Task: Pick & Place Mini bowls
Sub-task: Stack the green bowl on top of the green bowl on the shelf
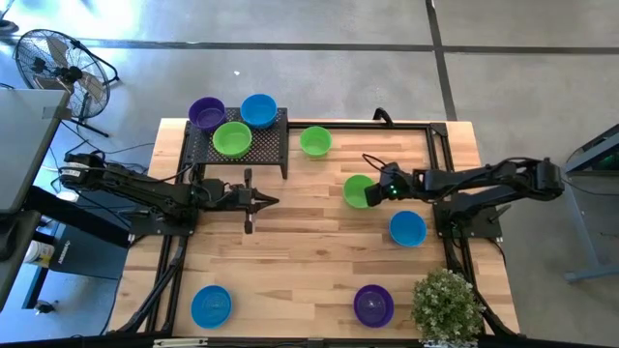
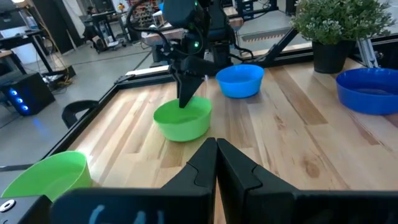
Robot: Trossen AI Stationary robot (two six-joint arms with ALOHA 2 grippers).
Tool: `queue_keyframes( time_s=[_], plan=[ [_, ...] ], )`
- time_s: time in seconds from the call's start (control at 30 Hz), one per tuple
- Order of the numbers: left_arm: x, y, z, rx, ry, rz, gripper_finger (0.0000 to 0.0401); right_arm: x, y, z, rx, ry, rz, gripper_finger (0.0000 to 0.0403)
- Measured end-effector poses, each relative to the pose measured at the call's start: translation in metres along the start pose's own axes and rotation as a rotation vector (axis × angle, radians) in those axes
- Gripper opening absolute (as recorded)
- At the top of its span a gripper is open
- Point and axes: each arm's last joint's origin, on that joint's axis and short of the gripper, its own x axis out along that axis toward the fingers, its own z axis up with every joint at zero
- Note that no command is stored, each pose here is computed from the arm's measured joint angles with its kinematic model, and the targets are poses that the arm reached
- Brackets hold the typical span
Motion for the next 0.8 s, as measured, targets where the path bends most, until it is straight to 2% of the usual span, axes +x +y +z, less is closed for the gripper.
queue_keyframes(
  time_s=[0.13,0.27,0.6,0.8],
  plan=[
    [0.000,0.001,0.001,-0.033,0.006,0.024,0.0005,0.004,0.000,0.000,-0.030,-0.007,-0.009,0.0046],
    [-0.013,0.007,0.020,-0.049,-0.031,0.066,0.0005,0.002,0.007,0.005,-0.074,-0.029,0.027,0.0006],
    [-0.057,0.018,0.033,-0.048,-0.036,0.121,0.0005,-0.010,0.035,0.025,-0.154,-0.079,0.098,0.0005],
    [-0.071,0.021,0.032,-0.046,-0.024,0.123,0.0005,-0.016,0.080,0.030,-0.261,-0.103,0.175,0.0004]
  ],
)
